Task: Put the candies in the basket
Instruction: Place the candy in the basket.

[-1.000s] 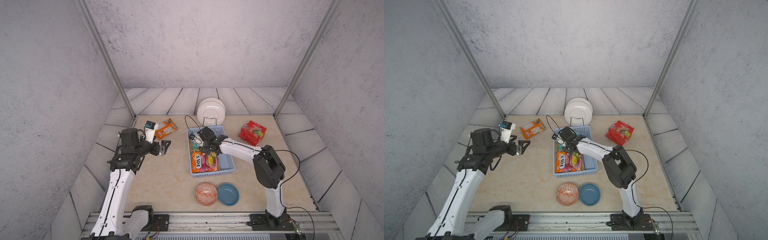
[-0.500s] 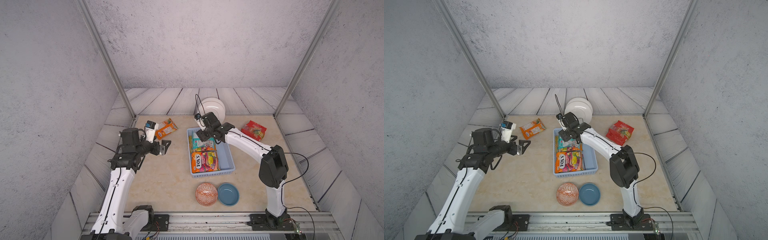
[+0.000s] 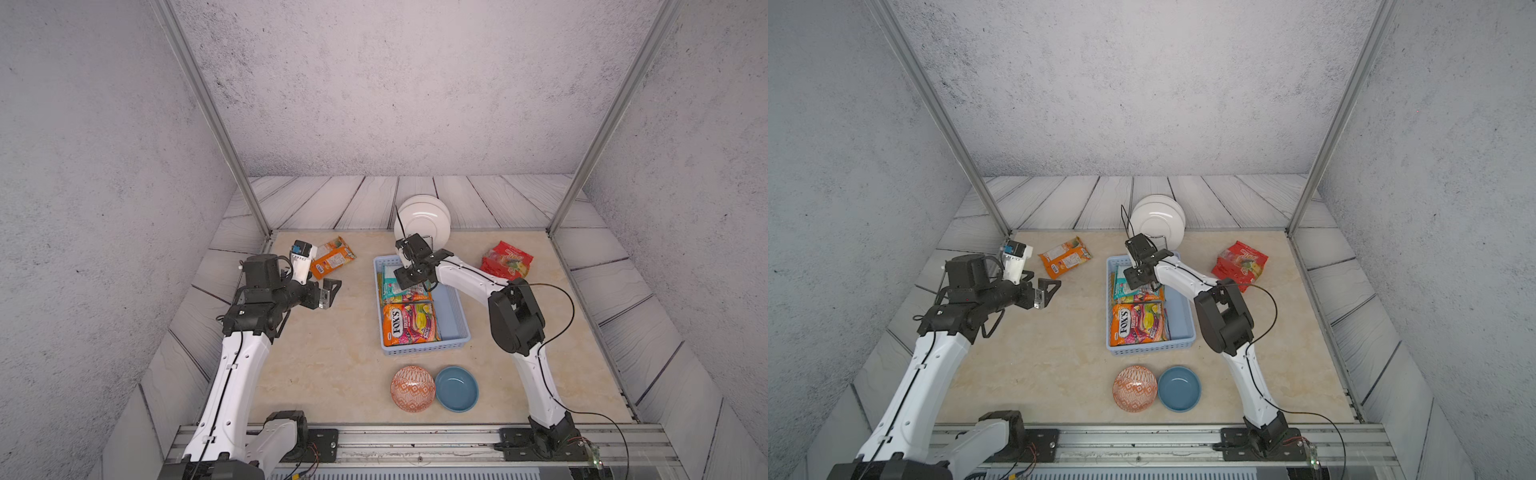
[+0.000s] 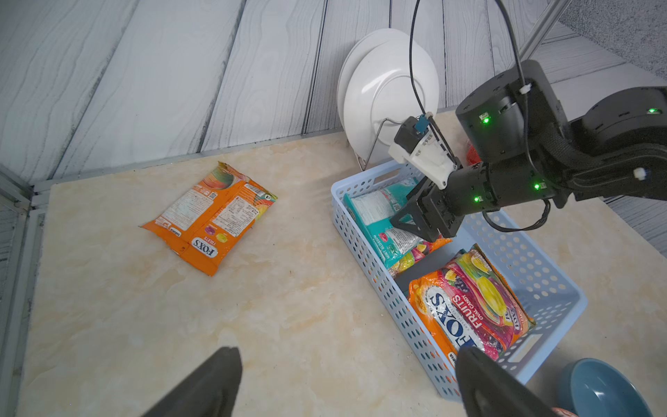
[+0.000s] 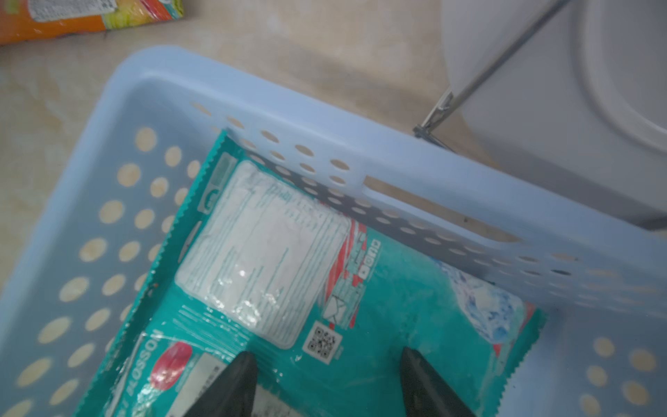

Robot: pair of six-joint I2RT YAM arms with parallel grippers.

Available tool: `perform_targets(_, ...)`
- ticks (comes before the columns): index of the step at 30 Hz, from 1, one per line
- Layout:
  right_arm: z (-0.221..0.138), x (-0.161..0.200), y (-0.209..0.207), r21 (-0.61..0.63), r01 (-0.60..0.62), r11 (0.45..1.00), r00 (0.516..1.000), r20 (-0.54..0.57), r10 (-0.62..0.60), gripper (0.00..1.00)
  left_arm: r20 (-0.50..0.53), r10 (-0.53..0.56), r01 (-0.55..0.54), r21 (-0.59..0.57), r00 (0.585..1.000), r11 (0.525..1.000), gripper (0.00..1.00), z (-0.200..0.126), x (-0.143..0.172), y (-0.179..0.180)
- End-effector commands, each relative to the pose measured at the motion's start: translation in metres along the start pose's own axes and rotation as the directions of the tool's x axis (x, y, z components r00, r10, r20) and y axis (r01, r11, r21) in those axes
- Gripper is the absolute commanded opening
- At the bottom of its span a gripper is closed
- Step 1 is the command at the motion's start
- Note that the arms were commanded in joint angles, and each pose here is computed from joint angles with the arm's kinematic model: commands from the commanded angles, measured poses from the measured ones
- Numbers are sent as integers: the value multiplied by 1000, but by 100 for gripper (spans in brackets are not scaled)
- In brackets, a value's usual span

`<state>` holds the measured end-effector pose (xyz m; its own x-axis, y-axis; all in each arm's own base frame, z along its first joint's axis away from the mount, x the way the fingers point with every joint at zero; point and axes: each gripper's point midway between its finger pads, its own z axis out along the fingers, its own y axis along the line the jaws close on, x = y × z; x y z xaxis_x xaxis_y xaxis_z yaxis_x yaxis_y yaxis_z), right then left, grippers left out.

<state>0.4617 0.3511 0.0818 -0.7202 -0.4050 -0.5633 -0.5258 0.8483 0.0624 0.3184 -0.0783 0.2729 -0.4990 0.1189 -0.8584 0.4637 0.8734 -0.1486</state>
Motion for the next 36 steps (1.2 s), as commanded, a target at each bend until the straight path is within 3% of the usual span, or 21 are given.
perform_targets(1,18,27,29,-137,20,990,994,-103,-35,65,17,11,-11,3,1000,1000,99,-3,-11,-2)
perform_targets(6,10,22,30,-146,116,982,988,-84,-129,64,15,8,-8,14,1000,1000,99,-1,-10,-3)
perform_targets(15,-54,-15,-2,32,140,990,990,10,-140,64,10,1,-1,12,1000,1000,99,0,-11,-3)
perform_targets(19,-69,-14,0,12,135,991,991,21,-135,64,16,-3,2,26,1000,1000,99,0,-12,-5)
perform_targets(26,-48,15,-1,-4,124,992,989,-76,-124,63,21,3,-3,25,1000,1000,99,-2,-11,-6)
perform_targets(32,-14,44,-17,67,164,984,973,-172,-151,62,25,17,-17,3,1000,1000,99,-6,-12,-5)
perform_targets(36,-21,37,-21,88,174,981,974,-163,-158,61,23,17,-17,1,1000,1000,99,-6,-12,-4)
